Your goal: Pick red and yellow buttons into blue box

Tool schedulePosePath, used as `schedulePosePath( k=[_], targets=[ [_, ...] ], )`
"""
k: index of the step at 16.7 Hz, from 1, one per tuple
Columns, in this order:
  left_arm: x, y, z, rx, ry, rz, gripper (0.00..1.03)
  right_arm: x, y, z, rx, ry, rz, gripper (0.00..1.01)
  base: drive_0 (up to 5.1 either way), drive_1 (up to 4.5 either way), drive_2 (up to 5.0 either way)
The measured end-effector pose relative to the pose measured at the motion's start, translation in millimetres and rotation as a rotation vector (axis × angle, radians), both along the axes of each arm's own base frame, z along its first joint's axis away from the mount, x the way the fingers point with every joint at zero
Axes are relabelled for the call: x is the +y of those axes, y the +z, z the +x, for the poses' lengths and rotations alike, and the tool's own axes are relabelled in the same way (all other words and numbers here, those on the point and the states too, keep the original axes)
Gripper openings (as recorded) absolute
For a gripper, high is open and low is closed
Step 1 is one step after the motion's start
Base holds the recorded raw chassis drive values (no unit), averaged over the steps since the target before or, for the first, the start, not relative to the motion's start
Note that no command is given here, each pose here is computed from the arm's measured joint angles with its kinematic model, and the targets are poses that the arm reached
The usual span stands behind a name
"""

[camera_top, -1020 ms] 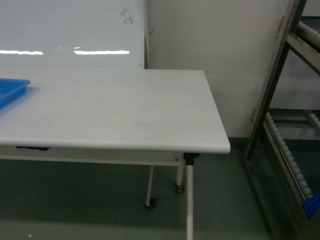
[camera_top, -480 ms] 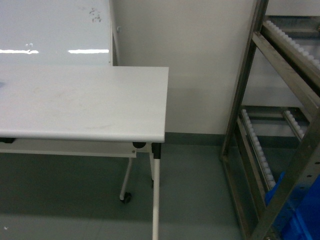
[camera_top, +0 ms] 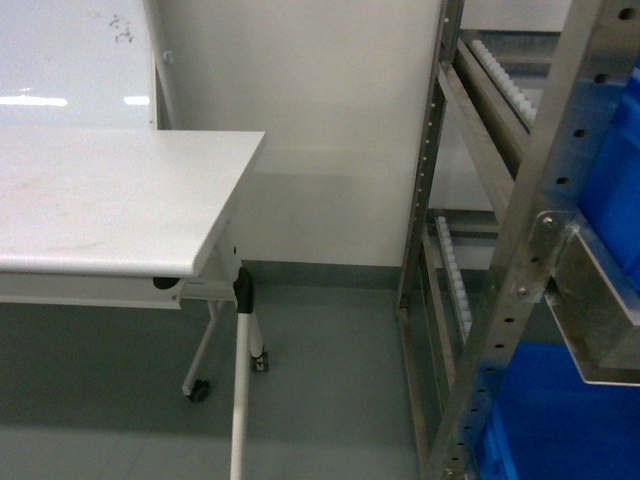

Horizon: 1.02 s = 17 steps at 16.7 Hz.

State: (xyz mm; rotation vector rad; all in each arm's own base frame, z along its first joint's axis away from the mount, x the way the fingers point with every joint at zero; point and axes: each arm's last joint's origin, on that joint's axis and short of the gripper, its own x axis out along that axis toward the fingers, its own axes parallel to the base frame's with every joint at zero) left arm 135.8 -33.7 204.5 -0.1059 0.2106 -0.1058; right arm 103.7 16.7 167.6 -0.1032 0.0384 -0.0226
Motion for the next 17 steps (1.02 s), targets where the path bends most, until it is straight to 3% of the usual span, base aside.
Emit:
schedulePosePath(
  k=[17],
  targets=[
    [-0.1, -0.1, 0.1, 0.000, -0.001, 0.000, 0.34, 0.0, -0.1, 0.0, 0.001, 0.000, 0.000, 0.35, 5.0, -2.10, -2.6]
  ],
)
